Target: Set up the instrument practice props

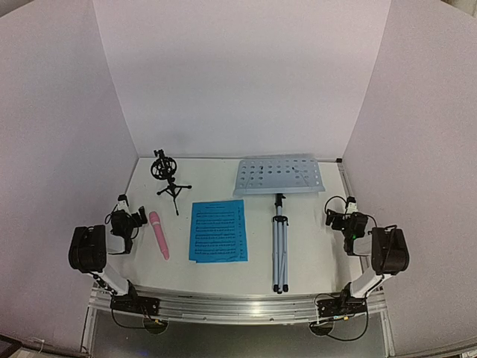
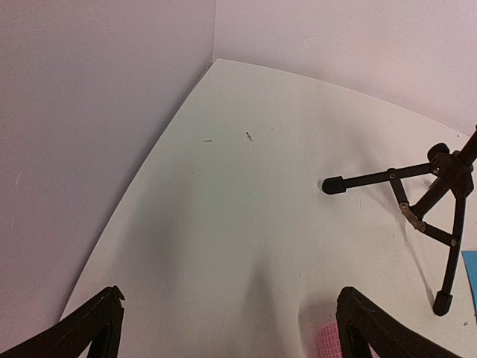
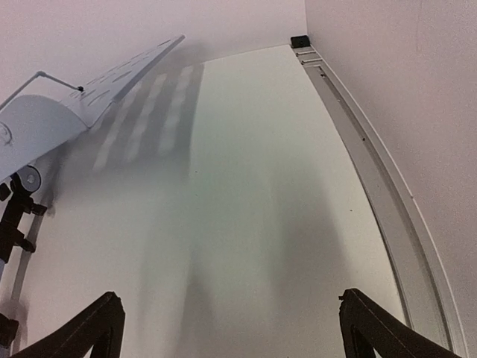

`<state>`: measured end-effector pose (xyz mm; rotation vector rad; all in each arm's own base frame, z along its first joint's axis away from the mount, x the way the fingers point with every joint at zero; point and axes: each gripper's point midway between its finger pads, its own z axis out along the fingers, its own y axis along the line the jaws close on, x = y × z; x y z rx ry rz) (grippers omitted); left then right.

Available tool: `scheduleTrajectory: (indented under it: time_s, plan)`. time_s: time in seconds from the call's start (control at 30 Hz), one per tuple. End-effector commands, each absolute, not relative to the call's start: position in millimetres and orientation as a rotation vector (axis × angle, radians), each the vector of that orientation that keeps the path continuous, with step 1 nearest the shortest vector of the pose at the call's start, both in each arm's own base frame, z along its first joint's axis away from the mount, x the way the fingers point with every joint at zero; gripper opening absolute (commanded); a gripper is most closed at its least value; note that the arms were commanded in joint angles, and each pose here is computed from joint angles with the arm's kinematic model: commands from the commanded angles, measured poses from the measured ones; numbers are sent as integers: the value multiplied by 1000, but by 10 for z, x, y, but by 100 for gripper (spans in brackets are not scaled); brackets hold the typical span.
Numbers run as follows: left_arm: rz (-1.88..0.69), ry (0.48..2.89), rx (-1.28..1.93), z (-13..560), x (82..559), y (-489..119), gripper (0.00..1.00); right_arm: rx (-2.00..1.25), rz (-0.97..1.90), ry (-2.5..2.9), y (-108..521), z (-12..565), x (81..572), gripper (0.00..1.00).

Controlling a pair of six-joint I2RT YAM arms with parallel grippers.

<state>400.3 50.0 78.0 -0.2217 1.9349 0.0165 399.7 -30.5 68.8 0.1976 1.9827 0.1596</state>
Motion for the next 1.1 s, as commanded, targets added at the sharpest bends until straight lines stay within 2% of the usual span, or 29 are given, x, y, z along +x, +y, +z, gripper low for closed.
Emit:
scheduleTrajectory:
  time_s: [0.0,0.2,0.4,0.53,0.67,0.87,1.07]
  plan:
    - [31,1882,-221,935,4099,524,100,243,128,1933,-402,1241,4136,98]
    - [17,1904,-196,1270,4147,492,100,198,351,1982,-118,1695,4279,98]
    - [-199,1907,-90,1928,4133,134,100,258,582,2070,201,2020,4350,98]
    - [-323,1830,74,2240,3936,-424,100,66,578,2228,971,2053,4271,98]
    - [-429,1875,238,2306,3740,-1073,100,-78,479,2322,1547,1946,4128,97]
    - [-523,1836,397,2394,3398,-1484,100,-105,360,2354,1996,1773,4018,83]
    - [-681,1740,639,2361,3034,-1871,100,61,338,2474,2199,1322,4186,67]
